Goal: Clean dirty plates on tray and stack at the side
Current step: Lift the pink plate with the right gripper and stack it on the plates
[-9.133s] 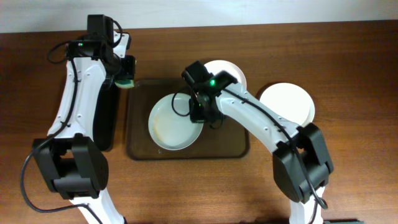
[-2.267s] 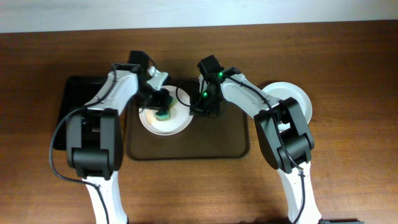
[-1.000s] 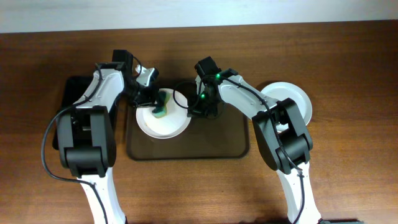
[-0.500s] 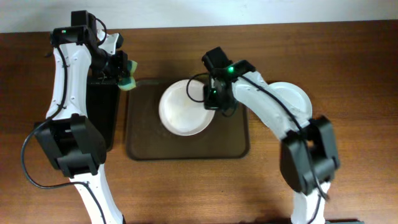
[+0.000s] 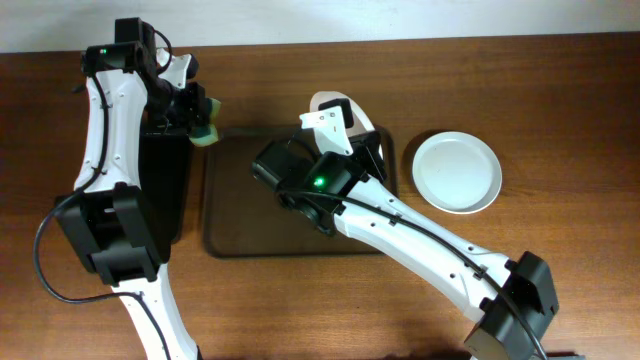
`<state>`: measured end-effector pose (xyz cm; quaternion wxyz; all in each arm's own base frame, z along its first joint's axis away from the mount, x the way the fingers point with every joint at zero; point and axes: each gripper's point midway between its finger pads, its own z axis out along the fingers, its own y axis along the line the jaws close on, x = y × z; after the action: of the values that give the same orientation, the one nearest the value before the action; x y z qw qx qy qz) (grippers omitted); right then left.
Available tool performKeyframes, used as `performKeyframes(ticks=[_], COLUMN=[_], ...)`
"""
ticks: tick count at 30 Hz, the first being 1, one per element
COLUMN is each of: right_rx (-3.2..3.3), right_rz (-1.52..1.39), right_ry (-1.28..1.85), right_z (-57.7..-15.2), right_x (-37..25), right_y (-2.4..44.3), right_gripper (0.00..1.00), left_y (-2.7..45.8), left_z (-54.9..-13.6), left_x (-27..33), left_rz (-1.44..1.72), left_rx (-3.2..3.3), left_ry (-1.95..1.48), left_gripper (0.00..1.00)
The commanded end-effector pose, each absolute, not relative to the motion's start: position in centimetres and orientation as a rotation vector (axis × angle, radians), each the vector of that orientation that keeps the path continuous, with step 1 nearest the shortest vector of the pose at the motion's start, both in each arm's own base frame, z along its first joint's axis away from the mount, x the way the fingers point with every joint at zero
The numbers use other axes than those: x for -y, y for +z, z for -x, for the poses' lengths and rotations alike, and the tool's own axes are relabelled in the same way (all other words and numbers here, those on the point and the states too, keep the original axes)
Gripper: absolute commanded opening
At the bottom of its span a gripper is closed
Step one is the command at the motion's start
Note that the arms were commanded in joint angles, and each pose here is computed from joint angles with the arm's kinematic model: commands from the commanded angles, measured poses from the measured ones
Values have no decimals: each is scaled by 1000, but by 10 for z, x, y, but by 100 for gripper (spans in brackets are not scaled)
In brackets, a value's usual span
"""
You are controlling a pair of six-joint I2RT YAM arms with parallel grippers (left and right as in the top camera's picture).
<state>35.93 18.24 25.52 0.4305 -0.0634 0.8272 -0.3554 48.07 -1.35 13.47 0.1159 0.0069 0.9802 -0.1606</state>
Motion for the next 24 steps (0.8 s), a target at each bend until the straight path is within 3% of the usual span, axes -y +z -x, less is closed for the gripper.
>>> performKeyframes(ticks=[1,14,20,24], right_rx=[-2031,-2196,-2550,-2709], right_rz=[13,-26,-132,-231], right_ry=[-829,-705,-394,60], right_z=[-352,-342,-341,-378], right_x=[-177,-184,-189,-152], right_y=[262,234,189,198], right_gripper=[4,4,4,4], left_y=[136,133,134,134], left_z=[-485,-484,-486,-486], left_x=[14,11,11,11], left_rz=[-23,-32,-34,-34], left_rx=[-2849,-2869,-2862,-2861], left_ry=[-466,-394,-394,-394], left_gripper=[1,1,1,1])
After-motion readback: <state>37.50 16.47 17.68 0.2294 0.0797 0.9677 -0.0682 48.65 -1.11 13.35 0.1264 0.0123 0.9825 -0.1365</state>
